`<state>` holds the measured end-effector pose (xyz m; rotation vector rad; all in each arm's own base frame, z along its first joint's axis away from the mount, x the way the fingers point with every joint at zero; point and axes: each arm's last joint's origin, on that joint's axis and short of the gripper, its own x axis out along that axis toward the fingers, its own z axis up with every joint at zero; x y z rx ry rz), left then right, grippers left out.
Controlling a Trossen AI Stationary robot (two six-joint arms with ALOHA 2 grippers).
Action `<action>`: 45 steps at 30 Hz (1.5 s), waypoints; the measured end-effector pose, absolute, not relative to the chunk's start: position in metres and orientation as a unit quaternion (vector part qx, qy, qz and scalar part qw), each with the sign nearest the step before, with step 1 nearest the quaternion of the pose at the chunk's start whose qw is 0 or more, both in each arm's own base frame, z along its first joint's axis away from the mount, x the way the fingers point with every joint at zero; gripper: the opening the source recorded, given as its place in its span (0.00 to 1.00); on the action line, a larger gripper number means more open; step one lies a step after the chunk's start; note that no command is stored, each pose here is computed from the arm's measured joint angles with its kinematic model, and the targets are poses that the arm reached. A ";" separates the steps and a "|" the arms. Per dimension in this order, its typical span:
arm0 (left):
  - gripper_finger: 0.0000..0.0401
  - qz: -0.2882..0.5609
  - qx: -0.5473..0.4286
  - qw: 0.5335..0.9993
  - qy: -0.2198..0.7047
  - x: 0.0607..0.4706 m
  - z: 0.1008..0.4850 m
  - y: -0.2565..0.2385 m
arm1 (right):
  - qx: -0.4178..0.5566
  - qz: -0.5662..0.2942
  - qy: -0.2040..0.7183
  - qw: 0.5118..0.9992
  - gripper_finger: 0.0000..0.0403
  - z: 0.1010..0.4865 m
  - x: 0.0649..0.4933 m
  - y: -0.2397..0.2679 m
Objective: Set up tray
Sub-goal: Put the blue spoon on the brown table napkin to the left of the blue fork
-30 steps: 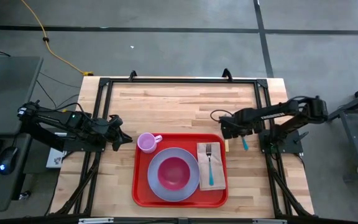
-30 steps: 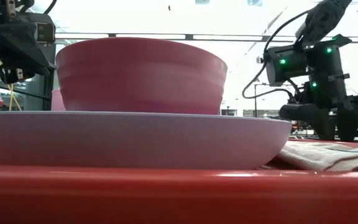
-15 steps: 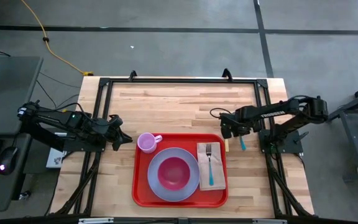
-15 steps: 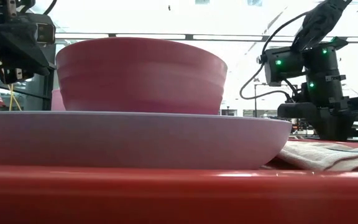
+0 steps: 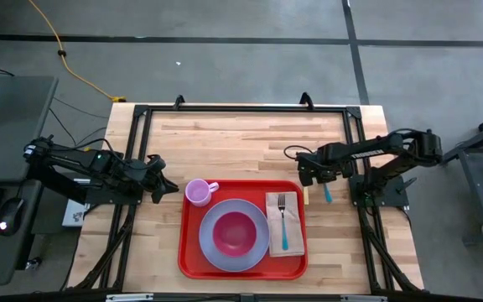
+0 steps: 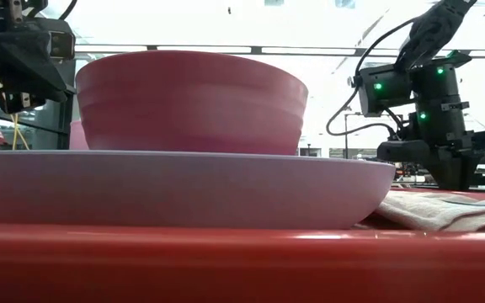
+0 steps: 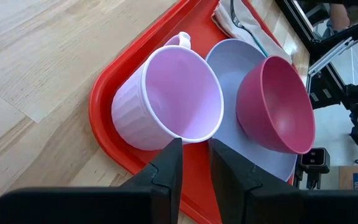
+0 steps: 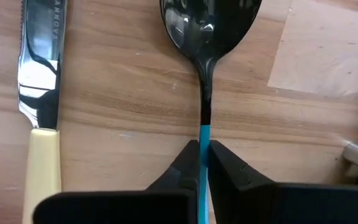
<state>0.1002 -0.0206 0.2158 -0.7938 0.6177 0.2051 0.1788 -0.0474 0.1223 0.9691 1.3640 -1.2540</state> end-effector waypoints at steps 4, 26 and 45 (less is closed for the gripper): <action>0.28 0.098 -0.380 0.871 0.295 0.100 0.216 -0.021 | 0.401 -0.520 0.566 0.499 0.01 0.129 0.184 -0.048; 0.28 0.098 -0.380 0.871 0.296 0.100 0.216 -0.021 | 0.428 -0.494 0.541 0.529 0.00 0.194 0.225 -0.057; 0.28 0.100 -0.366 0.877 0.293 0.100 0.216 -0.020 | 0.529 -0.440 0.463 0.558 0.00 0.231 0.264 0.014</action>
